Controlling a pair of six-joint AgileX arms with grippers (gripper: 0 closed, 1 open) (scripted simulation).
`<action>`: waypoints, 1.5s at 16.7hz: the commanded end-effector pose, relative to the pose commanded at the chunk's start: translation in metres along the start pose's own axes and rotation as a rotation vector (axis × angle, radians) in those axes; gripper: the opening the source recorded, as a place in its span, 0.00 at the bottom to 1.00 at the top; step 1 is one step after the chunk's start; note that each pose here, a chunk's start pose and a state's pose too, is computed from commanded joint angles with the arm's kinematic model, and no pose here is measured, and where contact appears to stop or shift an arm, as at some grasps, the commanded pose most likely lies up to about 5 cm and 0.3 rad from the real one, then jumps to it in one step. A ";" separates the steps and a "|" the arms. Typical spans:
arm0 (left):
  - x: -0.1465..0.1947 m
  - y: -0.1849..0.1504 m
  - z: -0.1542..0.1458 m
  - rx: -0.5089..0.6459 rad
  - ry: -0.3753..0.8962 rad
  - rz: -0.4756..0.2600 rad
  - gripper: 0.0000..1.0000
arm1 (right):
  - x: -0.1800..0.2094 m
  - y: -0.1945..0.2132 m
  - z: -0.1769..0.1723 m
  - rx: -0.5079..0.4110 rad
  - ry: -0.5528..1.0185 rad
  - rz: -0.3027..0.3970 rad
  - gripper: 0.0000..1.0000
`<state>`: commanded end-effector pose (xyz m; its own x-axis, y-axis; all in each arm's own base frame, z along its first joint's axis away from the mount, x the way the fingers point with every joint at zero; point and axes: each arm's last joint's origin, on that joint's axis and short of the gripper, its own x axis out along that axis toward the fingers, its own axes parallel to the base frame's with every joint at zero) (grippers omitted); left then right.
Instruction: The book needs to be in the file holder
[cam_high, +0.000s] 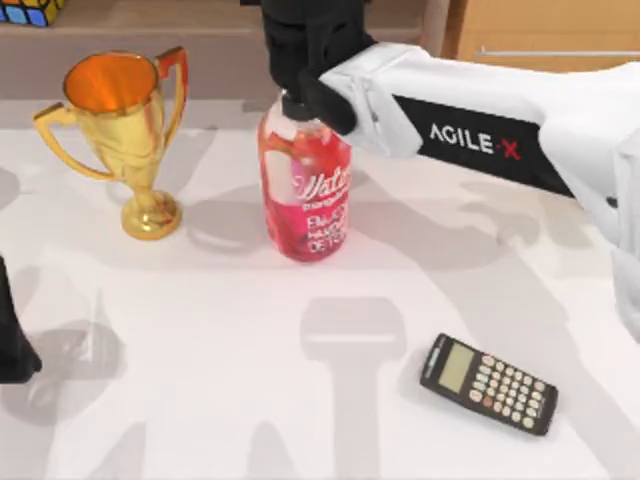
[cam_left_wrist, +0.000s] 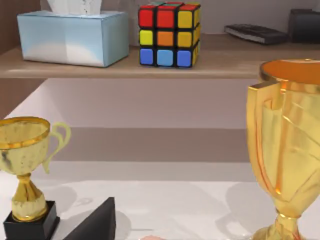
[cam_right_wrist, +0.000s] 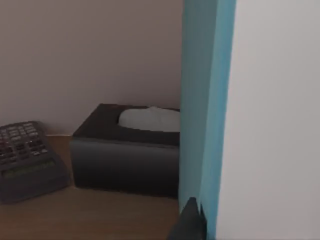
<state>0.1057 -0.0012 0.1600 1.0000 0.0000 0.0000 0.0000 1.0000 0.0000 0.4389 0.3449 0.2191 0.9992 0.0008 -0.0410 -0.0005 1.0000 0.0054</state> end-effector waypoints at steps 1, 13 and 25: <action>0.000 0.000 0.000 0.000 0.000 0.000 1.00 | 0.002 0.001 -0.002 -0.001 0.006 -0.002 0.00; 0.000 0.000 0.000 0.000 0.000 0.000 1.00 | -0.003 -0.006 0.014 -0.016 0.049 -0.007 0.00; 0.000 0.000 0.000 0.000 0.000 0.000 1.00 | -0.105 0.007 0.037 0.165 0.124 0.328 0.00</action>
<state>0.1057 -0.0012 0.1600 1.0000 0.0000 0.0000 0.0000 1.0000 0.0000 0.3360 0.3517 0.2608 0.9345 0.3311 -0.1304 -0.3025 0.9322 0.1989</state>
